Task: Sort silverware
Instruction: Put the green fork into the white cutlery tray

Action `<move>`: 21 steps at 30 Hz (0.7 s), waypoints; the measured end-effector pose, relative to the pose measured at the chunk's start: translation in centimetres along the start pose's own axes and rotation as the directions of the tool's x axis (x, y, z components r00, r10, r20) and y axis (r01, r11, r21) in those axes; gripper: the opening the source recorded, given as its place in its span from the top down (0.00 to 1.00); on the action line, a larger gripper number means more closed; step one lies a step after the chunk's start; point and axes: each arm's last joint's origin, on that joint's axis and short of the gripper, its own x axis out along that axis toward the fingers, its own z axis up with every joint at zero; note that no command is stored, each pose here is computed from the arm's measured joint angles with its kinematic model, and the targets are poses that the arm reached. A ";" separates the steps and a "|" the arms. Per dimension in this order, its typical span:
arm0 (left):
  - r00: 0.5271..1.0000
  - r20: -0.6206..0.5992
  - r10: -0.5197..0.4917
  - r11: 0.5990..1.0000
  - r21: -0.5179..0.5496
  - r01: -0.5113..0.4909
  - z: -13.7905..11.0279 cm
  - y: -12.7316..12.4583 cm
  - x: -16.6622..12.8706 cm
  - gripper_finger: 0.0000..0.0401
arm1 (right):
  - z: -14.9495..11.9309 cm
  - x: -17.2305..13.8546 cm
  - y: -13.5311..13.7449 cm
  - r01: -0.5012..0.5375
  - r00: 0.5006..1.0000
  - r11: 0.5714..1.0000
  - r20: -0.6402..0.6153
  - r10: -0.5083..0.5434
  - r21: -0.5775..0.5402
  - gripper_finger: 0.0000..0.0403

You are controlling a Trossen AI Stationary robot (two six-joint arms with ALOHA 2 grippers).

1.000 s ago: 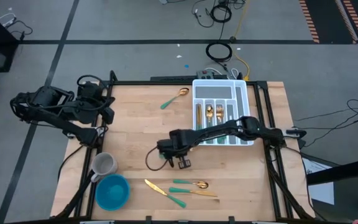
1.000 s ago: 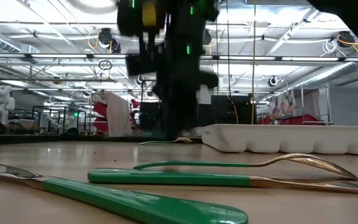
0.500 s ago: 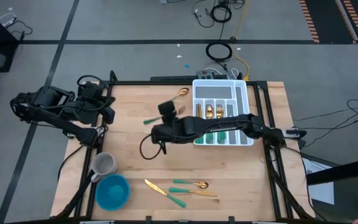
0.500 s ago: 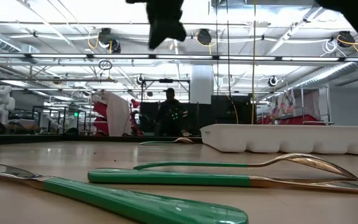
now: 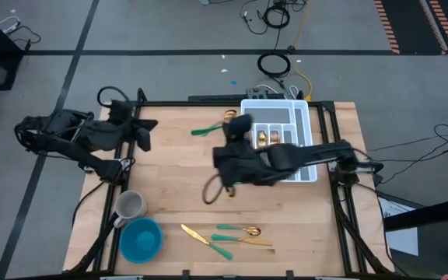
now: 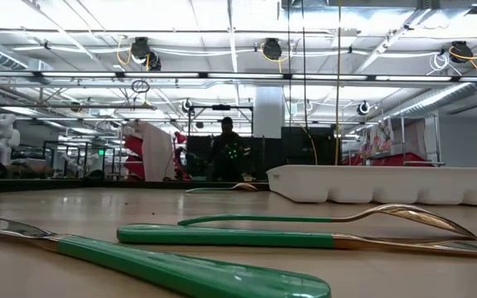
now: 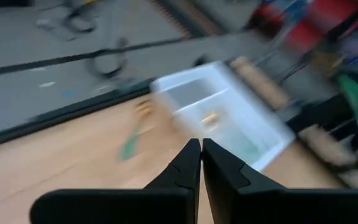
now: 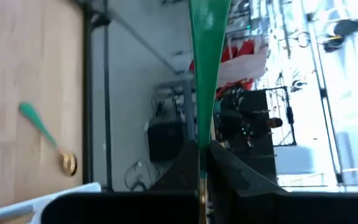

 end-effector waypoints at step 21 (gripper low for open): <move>0.349 0.180 -0.920 0.296 -0.266 0.917 2.2 -15.7 9.8 0.94 | -3.5 -13.6 -2.4 0.228 0.968 0.963 0.141 -0.208 -0.143 1.00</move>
